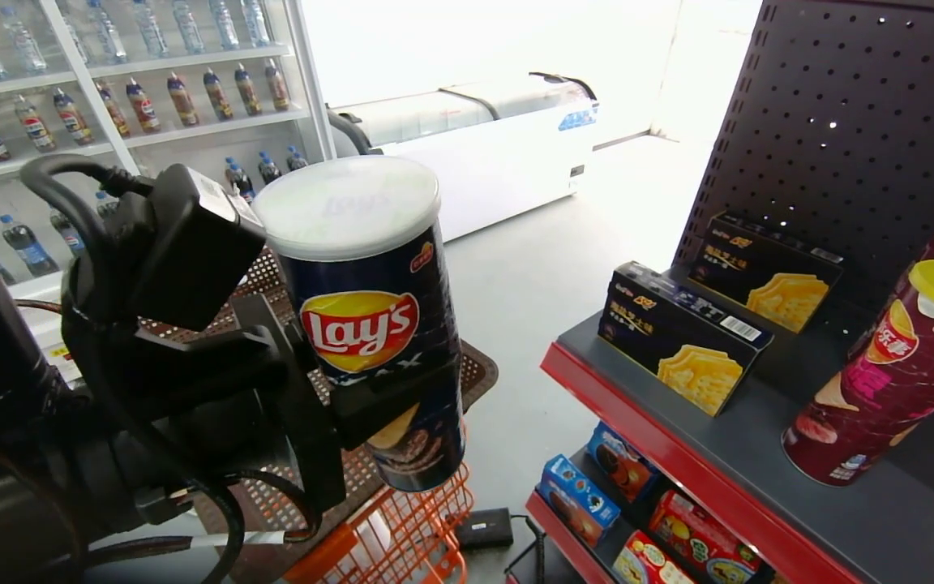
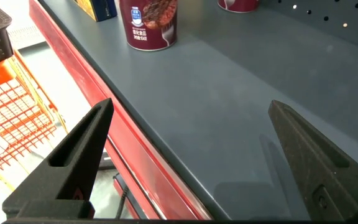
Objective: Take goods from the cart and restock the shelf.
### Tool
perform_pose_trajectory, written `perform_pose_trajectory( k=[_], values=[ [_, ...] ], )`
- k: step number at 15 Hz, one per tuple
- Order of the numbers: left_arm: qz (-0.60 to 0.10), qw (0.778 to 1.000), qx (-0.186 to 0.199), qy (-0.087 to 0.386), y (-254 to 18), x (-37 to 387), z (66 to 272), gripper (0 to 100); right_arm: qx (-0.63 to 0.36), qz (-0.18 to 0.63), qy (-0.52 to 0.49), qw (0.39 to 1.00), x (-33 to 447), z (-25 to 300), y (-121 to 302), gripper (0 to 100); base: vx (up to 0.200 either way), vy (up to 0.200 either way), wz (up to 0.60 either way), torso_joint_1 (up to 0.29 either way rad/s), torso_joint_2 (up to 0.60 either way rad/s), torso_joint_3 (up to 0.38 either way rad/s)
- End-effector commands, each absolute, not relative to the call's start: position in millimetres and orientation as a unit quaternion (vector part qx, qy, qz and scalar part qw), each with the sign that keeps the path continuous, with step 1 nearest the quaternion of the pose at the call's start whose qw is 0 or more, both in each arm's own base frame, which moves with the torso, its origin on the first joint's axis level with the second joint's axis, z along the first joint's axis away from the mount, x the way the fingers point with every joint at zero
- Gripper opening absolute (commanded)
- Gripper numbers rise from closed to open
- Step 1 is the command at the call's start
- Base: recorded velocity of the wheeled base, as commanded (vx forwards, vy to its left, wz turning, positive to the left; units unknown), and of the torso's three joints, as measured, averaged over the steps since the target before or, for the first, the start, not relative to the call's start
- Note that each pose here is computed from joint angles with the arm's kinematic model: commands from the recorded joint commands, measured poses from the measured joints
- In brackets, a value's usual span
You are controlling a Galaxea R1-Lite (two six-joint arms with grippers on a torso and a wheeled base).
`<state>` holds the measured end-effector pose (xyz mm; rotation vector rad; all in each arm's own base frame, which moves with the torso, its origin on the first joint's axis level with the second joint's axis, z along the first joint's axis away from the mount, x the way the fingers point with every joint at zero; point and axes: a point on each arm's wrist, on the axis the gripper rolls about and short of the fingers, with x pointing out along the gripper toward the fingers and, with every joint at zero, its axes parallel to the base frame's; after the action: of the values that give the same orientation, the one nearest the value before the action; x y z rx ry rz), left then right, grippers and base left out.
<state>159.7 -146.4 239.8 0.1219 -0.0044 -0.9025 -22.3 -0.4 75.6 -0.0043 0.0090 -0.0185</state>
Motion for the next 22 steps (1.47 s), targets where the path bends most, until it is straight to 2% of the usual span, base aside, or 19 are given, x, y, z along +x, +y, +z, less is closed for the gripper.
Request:
perform_pose_trajectory(
  k=[1, 6, 10, 22],
  values=[
    [-0.439, 0.897, 0.058, -0.004, -145.9, 156.6, 241.0, 0, -0.002, -0.009, 0.004, 1.000, -22.3, 75.9, -0.4, 100, 0.000, 0.000, 0.00, 0.000, 0.00, 0.000],
    [-0.471, 0.879, 0.070, 0.028, -132.9, 123.4, 246.2, 0, -0.004, -0.008, 0.005, 1.000, -22.2, 75.5, -0.4, 100, 0.000, 0.000, 0.00, 0.000, 0.00, 0.000],
    [-0.473, 0.878, 0.061, 0.037, -128.3, 118.2, 247.0, 0, -0.005, -0.006, 0.005, 1.000, -22.2, 75.5, -0.3, 100, 0.000, 0.000, 0.00, 0.000, 0.00, 0.000],
    [-0.487, 0.870, 0.055, 0.046, -131.7, 113.9, 243.3, 0, -0.005, -0.005, 0.005, 1.000, -22.2, 75.5, -0.2, 100, 0.000, 0.000, -0.60, 0.000, 0.00, 0.003]
  ],
)
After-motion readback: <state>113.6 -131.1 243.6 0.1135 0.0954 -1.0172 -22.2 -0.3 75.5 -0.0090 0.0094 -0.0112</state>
